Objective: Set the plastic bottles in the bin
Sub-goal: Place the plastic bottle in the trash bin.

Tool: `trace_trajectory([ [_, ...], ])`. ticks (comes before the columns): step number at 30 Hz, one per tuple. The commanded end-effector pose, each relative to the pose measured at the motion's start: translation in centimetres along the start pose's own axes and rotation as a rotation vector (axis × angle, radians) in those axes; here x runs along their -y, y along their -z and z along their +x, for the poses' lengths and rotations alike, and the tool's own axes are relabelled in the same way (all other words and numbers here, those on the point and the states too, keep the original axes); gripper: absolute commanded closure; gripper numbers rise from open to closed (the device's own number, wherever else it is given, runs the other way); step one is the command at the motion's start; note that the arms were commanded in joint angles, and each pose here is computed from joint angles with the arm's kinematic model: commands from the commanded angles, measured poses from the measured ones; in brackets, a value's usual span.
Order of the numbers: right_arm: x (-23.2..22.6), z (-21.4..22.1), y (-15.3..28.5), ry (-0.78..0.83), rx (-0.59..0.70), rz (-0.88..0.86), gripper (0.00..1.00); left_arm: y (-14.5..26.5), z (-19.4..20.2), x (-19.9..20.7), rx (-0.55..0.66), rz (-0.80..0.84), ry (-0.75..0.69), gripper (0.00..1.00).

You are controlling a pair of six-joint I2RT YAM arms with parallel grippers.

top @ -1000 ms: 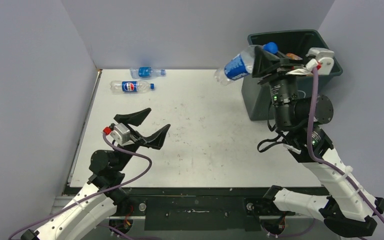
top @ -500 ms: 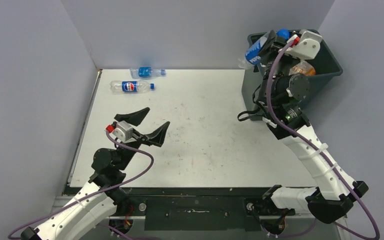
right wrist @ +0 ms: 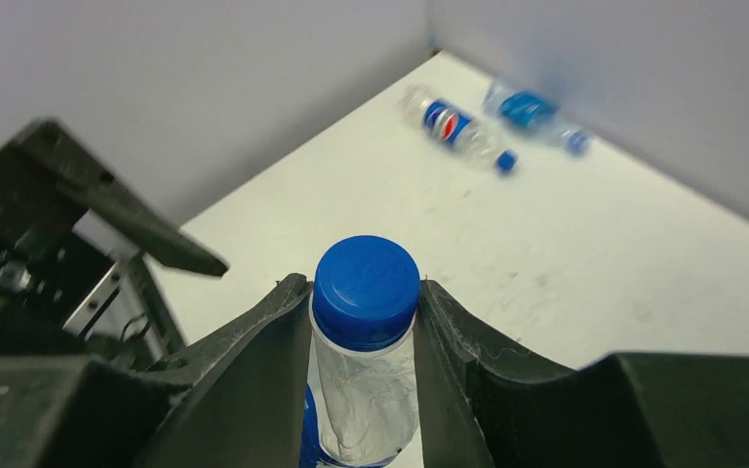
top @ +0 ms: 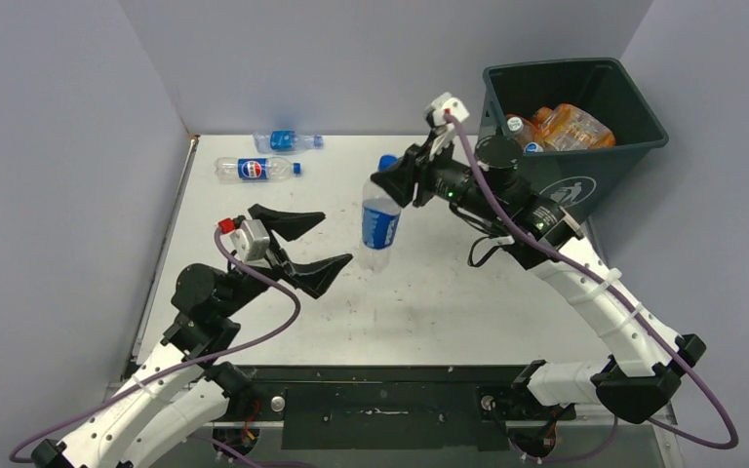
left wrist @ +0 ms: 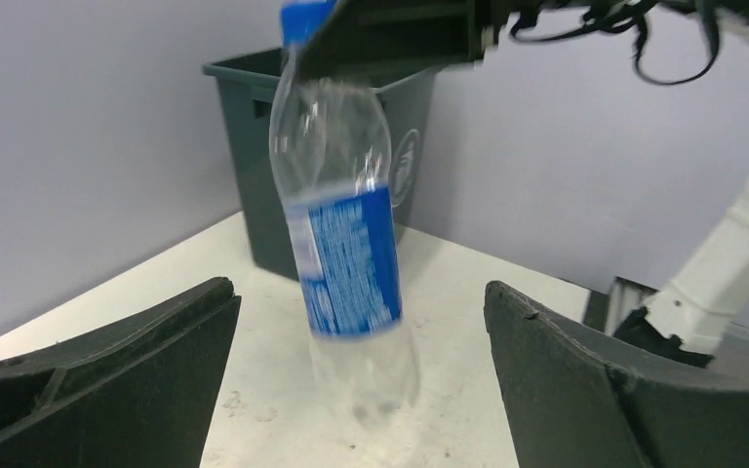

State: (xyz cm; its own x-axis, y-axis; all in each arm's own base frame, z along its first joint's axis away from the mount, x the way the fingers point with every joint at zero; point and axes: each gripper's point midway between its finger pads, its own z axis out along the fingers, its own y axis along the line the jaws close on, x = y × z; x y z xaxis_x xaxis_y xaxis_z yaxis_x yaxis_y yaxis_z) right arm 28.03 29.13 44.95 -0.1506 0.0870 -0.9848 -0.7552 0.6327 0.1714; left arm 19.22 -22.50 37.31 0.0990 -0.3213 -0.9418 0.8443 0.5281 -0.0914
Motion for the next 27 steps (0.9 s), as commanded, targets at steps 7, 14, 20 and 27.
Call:
trace_trajectory([
  [7,-7.8,3.2,1.1,-0.078,-0.062,-0.342,0.95,-1.7,2.2,4.3,-0.161,0.303,0.194,0.04],
  [14,-8.9,1.9,1.8,-0.124,0.011,-0.402,0.95,-1.9,4.1,4.4,-0.208,0.315,0.204,0.02],
  [20,-9.2,1.9,1.7,-0.154,0.029,-0.417,0.95,-2.2,5.0,4.5,-0.223,0.333,0.206,0.54],
  [27,-8.9,0.6,1.9,-0.199,0.090,-0.389,0.33,-2.1,4.9,4.0,-0.197,0.304,0.184,0.63],
])
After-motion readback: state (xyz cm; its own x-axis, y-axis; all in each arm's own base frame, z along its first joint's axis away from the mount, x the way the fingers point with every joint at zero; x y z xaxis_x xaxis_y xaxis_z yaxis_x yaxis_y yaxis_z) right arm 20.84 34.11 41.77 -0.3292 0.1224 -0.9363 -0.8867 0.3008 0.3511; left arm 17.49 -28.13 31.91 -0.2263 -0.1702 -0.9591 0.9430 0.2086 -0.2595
